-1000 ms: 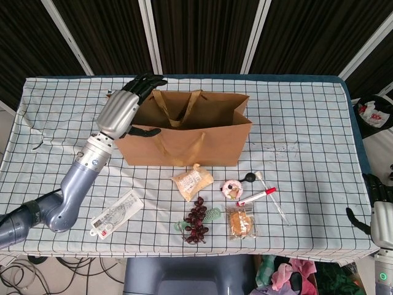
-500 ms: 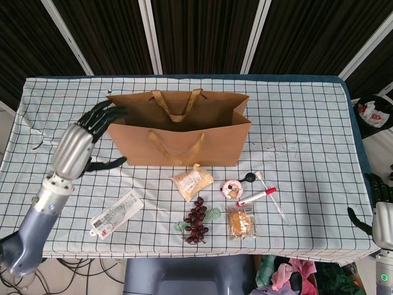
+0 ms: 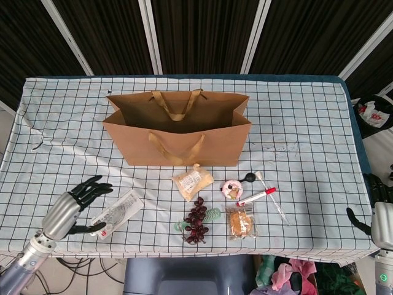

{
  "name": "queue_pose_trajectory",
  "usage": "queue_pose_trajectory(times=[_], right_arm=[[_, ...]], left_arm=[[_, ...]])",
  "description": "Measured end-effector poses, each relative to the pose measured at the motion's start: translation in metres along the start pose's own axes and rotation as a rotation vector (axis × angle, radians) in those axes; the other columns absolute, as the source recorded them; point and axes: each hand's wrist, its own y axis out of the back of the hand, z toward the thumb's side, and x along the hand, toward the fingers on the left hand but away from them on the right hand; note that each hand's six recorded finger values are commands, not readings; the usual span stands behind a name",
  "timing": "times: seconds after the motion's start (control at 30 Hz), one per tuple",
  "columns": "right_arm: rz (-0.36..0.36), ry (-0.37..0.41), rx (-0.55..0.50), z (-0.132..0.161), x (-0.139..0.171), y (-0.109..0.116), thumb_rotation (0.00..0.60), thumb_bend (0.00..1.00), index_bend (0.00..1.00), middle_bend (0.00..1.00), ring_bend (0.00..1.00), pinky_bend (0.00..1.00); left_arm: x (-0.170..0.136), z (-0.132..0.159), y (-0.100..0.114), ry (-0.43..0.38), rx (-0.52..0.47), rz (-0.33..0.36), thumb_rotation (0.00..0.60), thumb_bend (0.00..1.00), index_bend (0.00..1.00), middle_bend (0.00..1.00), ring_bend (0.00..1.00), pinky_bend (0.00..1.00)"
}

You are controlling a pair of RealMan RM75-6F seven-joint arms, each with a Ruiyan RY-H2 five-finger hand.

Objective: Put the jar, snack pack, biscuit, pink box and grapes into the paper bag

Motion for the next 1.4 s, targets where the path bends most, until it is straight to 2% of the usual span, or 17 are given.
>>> queue_pose_trajectory(times=[0.17,0.33,0.63,0.77,0.93,1.13,1.4], right_arm=[[-0.004,-0.004,-0.011,-0.002,-0.001,0.002,0.600,0.21,0.13,0.13,0.20,0.22],[-0.003,-0.011,-0.017,-0.006,0.000,0.003,0.600,0.21,0.13,0.13,0.20,0.22],[0.000,-0.023,-0.028,-0.012,-0.002,0.003,0.600,0.21,0.13,0.13,0.20,0.22],[0.001,-0.023,-0.031,-0.012,-0.002,0.003,0.600,0.21,0.13,0.13,0.20,0.22],[0.007,-0.020,-0.034,-0.011,-0.002,0.002,0.600,0.21,0.13,0.13,0.20,0.22],[0.008,-0.026,-0.038,-0.013,-0.002,0.001,0.600,0.21,0.13,0.13,0.20,0.22],[0.006,-0.026,-0.044,-0.014,-0.003,0.002,0.600,0.21,0.13,0.13,0.20,0.22]], left_arm=[[0.022,0.005,-0.045,-0.007,-0.003,-0.085,0.600,0.10,0.15,0.11,0.01,0.16],[0.064,0.010,-0.068,-0.021,0.009,-0.120,0.600,0.10,0.12,0.05,0.00,0.14],[0.147,0.026,-0.088,-0.033,0.066,-0.162,0.600,0.06,0.08,0.01,0.00,0.12],[0.173,0.037,-0.096,-0.046,0.114,-0.187,0.600,0.04,0.06,0.01,0.00,0.10],[0.194,0.050,-0.110,-0.062,0.187,-0.241,0.600,0.04,0.06,0.01,0.00,0.10],[0.209,0.061,-0.122,-0.082,0.284,-0.263,0.600,0.04,0.06,0.01,0.00,0.10],[0.225,0.063,-0.137,-0.069,0.328,-0.300,0.600,0.05,0.06,0.02,0.00,0.10]])
